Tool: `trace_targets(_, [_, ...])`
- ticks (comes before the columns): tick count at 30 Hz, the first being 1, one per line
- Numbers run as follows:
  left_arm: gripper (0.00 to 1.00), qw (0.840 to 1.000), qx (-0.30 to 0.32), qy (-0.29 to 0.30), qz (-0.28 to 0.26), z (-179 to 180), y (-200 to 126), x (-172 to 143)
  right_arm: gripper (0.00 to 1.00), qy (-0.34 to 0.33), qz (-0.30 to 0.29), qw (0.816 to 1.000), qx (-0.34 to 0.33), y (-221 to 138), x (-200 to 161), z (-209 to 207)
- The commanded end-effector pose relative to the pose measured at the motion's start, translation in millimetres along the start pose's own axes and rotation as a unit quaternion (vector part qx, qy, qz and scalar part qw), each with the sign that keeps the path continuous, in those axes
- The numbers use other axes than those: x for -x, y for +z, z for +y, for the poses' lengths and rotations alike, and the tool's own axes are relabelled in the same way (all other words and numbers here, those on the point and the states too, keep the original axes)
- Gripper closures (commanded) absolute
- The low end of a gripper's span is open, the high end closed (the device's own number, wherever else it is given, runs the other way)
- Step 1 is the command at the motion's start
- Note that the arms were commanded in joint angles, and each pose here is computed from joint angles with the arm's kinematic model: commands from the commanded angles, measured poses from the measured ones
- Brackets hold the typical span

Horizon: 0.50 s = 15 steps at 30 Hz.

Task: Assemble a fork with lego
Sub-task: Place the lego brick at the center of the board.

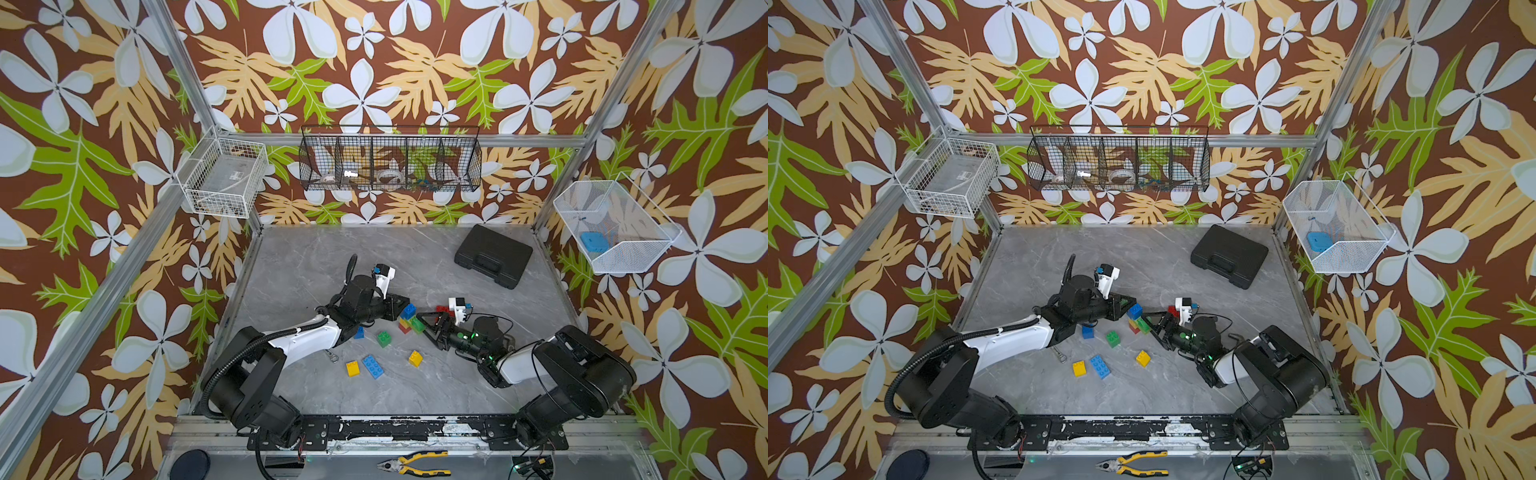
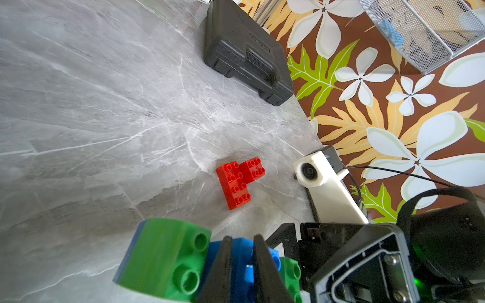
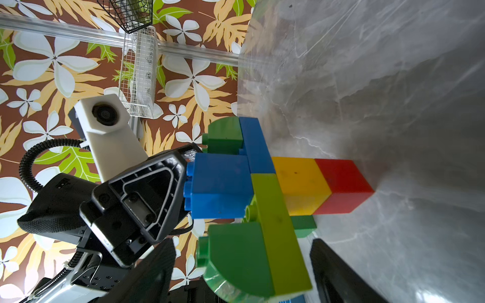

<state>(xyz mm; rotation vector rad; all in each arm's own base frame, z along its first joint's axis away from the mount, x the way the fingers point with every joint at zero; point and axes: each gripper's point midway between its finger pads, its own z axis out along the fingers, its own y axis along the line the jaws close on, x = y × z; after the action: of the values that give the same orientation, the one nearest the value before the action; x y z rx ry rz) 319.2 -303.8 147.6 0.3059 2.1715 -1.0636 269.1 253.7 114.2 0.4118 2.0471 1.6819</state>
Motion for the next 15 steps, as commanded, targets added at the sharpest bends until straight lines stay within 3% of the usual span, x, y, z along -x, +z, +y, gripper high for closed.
trace_targets(1, [0.83,0.997,0.047,-0.017,0.058,24,-1,-32,0.19,-0.006,0.006,1.000,0.016,2,-1,7])
trace_targets(15, [0.83,0.997,0.046,-0.016,0.059,24,-1,-33,0.35,0.007,0.003,1.000,0.001,2,-1,-5])
